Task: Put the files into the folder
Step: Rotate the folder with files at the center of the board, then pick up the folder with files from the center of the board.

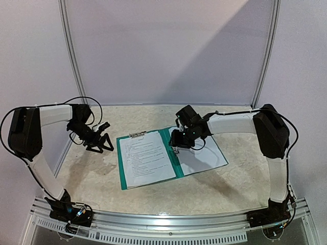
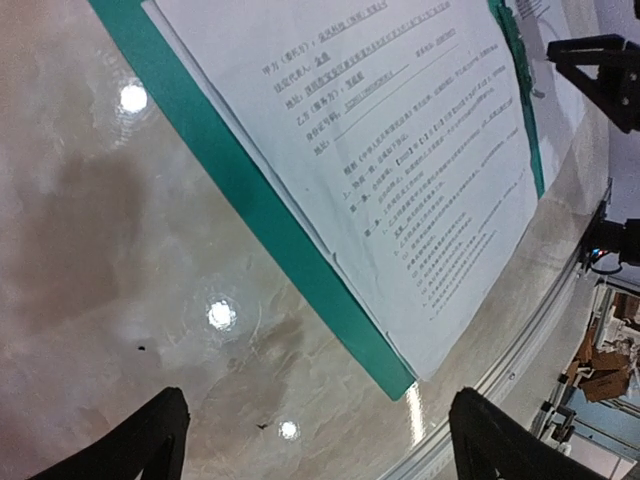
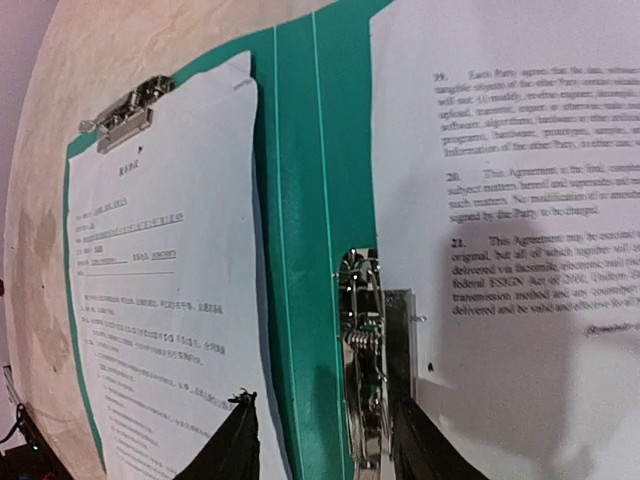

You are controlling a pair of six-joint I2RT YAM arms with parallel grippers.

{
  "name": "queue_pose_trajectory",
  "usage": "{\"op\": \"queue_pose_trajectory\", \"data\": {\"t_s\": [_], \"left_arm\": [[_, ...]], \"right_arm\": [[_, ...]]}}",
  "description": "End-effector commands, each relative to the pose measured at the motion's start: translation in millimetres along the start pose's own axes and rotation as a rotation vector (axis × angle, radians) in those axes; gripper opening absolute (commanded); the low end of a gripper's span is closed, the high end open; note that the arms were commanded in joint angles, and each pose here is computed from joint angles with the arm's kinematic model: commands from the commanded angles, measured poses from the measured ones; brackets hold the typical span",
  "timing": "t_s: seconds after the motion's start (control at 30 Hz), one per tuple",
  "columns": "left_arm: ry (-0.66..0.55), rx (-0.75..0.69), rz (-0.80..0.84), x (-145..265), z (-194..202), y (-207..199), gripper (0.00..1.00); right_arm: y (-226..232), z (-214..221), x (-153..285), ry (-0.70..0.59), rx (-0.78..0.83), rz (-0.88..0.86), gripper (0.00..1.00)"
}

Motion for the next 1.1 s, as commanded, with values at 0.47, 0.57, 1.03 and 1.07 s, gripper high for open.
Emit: {"op": "queue_pose_trajectory", "data": {"t_s": [0.47, 0.57, 1.03, 1.07], "left_arm": [[-0.009, 0.094, 0.140, -26, 3, 6, 0.87], [-0.016, 0.087, 0.132, -24, 4, 5, 0.88], [-0.067, 0.030, 0.115, -10, 2, -5, 0.88], [-0.072, 0.025, 0.115, -9, 2, -5, 0.87]], "right_arm": [[139, 170, 76, -0.408, 1.451, 0.341, 0.56], [141, 193, 60, -0.403, 1.565, 0.468, 0.56], [104, 225, 5, -0.255, 1.860, 0.665, 0.55], [103, 224, 3, -0.243, 1.871, 0.664, 0.55]]}}
Point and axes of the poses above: each gripper's point midway between its finger pads, its own x axis back along the fingers, its own y axis along the line the jaws close on, z = x × y, the point moved 7 cm from there along x, back along the fingers, and after that the axes turned 6 degrees about x, right-handed, at the moved point
